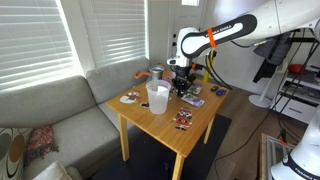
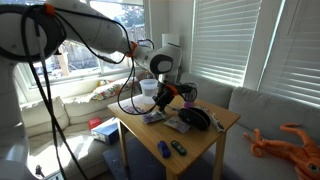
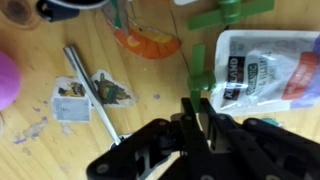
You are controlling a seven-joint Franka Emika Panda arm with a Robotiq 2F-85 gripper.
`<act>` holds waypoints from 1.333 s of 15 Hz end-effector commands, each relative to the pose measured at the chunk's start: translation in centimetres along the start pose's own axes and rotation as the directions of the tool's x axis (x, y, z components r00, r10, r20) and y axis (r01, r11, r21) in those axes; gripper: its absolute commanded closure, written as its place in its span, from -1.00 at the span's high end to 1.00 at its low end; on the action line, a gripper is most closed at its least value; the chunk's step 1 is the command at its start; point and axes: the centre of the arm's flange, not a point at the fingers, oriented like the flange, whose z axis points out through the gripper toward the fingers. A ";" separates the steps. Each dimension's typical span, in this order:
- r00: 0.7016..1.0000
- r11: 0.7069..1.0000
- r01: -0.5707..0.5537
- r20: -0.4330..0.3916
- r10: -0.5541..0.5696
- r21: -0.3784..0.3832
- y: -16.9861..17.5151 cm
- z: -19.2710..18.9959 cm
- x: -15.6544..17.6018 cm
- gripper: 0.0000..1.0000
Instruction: Pick up the clear cup and pour all its contents onto the table, put the clear cup back onto the table, pick up one of the sachets with a green lid and place it right way up on the table
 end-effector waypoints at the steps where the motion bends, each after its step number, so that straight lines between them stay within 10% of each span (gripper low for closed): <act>1: 0.999 0.999 -0.031 0.011 0.031 0.019 -1.9 -0.7 2.1 -0.94; 19: 0.998 0.924 0.057 0.030 -0.049 -0.379 -9.6 -9.9 7.3 -0.94; 20: 1.000 0.922 0.026 0.025 -0.018 -0.386 -9.7 -9.8 7.0 -0.36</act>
